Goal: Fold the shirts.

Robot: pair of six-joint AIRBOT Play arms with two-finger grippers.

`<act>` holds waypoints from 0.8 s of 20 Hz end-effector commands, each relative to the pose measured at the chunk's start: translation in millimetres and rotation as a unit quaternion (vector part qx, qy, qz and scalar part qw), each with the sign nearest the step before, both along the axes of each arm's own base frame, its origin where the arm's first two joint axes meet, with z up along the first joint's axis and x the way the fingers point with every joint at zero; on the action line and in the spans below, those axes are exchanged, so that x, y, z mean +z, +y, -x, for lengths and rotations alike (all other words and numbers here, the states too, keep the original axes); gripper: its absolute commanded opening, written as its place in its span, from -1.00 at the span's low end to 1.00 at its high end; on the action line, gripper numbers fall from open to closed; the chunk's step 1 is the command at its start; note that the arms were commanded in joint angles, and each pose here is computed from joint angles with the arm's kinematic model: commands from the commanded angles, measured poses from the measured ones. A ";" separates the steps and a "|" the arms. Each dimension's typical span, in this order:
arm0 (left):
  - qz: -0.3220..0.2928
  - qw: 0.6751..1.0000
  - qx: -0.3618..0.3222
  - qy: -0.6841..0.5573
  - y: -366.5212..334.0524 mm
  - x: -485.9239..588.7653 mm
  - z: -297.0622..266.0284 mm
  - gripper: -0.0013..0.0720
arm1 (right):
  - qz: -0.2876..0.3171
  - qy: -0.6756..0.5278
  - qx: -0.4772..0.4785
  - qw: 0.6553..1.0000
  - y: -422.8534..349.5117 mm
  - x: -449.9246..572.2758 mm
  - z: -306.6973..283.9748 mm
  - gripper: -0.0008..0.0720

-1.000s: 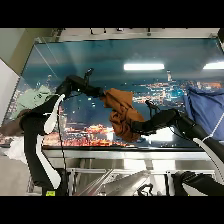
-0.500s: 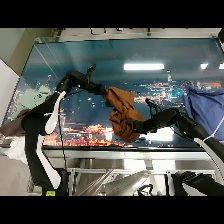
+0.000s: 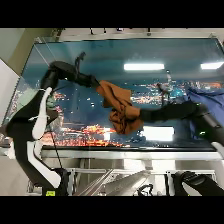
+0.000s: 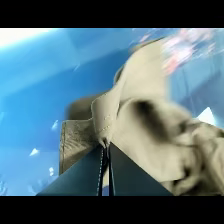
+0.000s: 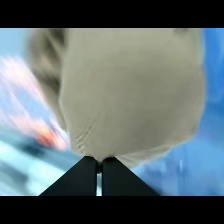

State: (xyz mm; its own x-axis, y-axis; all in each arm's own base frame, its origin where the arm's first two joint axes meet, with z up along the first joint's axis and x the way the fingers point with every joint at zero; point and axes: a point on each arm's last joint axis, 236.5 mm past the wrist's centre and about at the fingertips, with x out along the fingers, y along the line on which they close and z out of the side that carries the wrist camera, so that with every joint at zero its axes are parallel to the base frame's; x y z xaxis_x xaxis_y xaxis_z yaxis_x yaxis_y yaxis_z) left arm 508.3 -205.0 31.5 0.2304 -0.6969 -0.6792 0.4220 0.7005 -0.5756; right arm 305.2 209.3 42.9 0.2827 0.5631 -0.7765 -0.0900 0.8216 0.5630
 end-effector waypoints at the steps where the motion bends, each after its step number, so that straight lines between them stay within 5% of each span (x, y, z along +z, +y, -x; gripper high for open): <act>1: 0.018 0.992 0.030 -0.121 13.3 117.6 3.9 -0.93 | -0.040 -0.175 -0.021 0.984 -29.1 135.0 -47.2 -0.92; 7: 0.049 0.928 0.097 -0.357 51.0 346.4 100.7 -0.93 | -0.085 -0.490 0.019 0.867 -34.8 404.3 -14.7 -0.92; 12: 0.034 0.823 0.178 -0.538 100.2 479.3 234.7 -0.93 | -0.070 -0.630 0.039 0.772 -42.9 510.2 64.2 -0.92; 14: -0.005 0.780 0.216 -0.587 119.6 503.3 274.1 -0.93 | -0.058 -0.653 0.045 0.754 -45.6 520.3 85.0 -0.92; 16: -0.041 0.771 0.238 -0.590 132.8 501.3 283.9 -0.93 | -0.041 -0.650 0.051 0.757 -46.9 514.0 86.3 -0.92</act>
State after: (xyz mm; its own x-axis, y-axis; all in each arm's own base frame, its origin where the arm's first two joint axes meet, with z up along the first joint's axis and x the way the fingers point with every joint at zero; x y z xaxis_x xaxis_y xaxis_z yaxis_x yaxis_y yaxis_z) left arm 265.3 -91.5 513.4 0.8985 -0.4294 0.0912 0.4321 0.9018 -0.0107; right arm 238.2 166.4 546.0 0.7276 0.6717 0.1394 -0.6841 0.7255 0.0749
